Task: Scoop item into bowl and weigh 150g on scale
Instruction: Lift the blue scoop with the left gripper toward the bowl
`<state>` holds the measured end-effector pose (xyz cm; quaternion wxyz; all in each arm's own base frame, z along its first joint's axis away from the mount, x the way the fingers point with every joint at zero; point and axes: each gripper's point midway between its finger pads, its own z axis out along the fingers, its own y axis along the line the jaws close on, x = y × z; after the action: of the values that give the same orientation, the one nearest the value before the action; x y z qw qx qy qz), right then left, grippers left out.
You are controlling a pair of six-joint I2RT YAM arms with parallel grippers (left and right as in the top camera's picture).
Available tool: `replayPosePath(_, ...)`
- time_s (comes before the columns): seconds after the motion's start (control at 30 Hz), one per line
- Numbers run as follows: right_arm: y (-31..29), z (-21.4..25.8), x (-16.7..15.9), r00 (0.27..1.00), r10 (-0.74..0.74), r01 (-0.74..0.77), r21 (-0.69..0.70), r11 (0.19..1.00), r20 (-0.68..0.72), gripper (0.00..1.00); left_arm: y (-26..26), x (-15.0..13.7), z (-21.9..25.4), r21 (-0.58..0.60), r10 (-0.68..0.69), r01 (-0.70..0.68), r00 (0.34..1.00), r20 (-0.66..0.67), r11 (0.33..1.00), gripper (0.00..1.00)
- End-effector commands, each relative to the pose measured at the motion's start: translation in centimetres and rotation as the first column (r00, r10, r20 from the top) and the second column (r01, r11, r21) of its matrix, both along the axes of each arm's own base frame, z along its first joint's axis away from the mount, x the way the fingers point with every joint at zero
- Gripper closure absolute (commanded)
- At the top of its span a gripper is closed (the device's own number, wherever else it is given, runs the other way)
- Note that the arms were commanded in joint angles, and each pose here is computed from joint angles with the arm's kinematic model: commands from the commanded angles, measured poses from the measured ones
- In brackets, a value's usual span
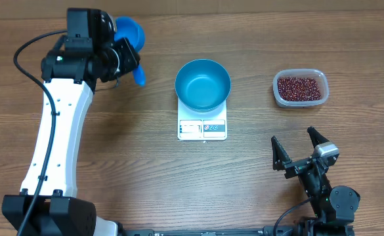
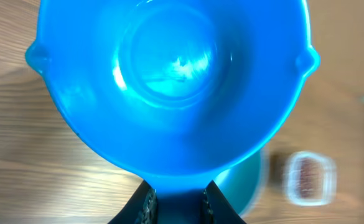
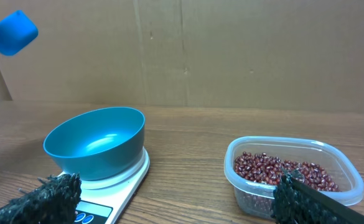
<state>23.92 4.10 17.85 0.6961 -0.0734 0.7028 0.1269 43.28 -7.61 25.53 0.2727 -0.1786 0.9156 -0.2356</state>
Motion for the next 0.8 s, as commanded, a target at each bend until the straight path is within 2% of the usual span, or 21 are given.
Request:
replayPosePath(0.0, 0.1, -0.2, 0.0, 1.000, 0.003, -0.003, -0.001, 1.000, 0.004, 0.00, -1.3, 0.1, 1.8, -0.227, 0.116, -0.128, 0.991, -0.067, 0.965, 0.96)
replayPosePath(0.1, 0.1, -0.2, 0.0, 1.000, 0.003, -0.003, -0.001, 1.000, 0.004, 0.00, -1.3, 0.6, 2.3, -0.289, 0.185, -0.205, 0.978, -0.096, 0.935, 0.96)
replayPosePath(0.33, 0.1, -0.2, 0.0, 1.000, 0.003, -0.003, -0.001, 1.000, 0.004, 0.00, -2.2, 0.8, 3.1, -0.407, 0.225, -0.275, 0.960, -0.167, 0.871, 0.96)
replayPosePath(0.57, 0.1, -0.2, 0.0, 1.000, 0.003, -0.003, -0.001, 1.000, 0.004, 0.00, -3.5, 2.2, 5.8, -0.513, 0.186, -0.205, 0.978, -0.089, 0.833, 0.96)
replayPosePath(0.77, 0.1, -0.2, 0.0, 1.000, 0.003, -0.003, -0.001, 1.000, 0.004, 0.00, -5.7, 0.4, 5.7, -0.563, 0.073, -0.146, 0.986, -0.149, 0.814, 0.96)
